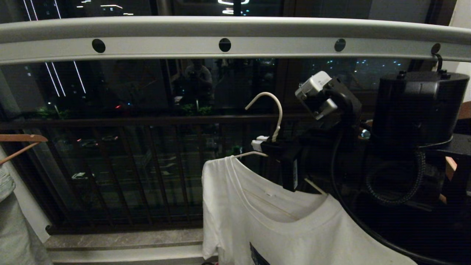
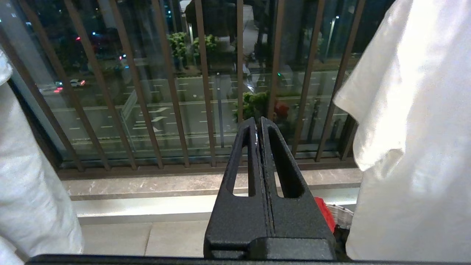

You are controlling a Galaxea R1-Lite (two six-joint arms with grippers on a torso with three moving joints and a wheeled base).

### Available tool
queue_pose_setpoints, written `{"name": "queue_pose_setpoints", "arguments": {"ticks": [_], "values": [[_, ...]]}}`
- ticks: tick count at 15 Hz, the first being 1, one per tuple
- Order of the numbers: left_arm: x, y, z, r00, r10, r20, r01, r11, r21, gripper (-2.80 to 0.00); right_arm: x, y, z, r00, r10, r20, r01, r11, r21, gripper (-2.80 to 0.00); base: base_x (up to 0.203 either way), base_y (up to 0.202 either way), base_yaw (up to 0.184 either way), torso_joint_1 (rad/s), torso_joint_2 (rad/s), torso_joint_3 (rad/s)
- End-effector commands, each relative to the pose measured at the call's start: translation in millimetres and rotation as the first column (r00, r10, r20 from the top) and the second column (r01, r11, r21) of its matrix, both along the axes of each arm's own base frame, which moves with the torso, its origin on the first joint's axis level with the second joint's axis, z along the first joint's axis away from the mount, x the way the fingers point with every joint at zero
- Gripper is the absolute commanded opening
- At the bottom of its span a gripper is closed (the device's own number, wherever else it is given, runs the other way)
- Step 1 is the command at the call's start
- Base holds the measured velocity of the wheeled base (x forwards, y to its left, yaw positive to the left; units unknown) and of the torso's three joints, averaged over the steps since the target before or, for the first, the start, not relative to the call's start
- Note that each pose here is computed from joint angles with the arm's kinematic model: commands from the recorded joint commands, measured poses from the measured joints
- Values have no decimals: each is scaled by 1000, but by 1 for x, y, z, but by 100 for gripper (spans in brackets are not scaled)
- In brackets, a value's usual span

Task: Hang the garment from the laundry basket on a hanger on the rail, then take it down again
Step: Take the clothes off the clothes rack

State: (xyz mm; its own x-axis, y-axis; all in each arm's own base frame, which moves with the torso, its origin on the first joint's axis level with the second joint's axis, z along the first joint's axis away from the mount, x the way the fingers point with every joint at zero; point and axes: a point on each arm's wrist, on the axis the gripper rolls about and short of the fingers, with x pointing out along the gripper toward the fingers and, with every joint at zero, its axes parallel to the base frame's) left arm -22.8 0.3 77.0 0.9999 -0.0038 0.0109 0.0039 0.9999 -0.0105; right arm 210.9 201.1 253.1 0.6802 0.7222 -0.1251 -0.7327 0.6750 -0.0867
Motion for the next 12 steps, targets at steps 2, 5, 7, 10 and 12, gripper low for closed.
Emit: {"name": "queue_pose_setpoints", "arguments": {"ticks": [2,5,7,10,12], "values": [[0,0,0,1000,1,0,-1,1000,0,-280,21,6,-30,999,22,-25,-22,1000,2,-280,0,0,0,0,0,0],[0,0,0,1000,1,1,-1,1000,0,-280,39,17,-64,991,92,-93,-93,996,-4,-280,0,0,0,0,0,0],[0,0,0,1000,1,1,-1,1000,0,-280,50,23,-75,992,112,-64,-110,994,27,-280,0,0,0,0,0,0],[0,0,0,1000,-1,0,1,1000,10,-280,58,23,-79,993,100,-59,-98,995,31,-280,0,0,0,0,0,0],[0,0,0,1000,-1,-5,1,1000,10,-280,63,19,-82,994,80,-67,-79,997,27,-280,0,0,0,0,0,0]]}}
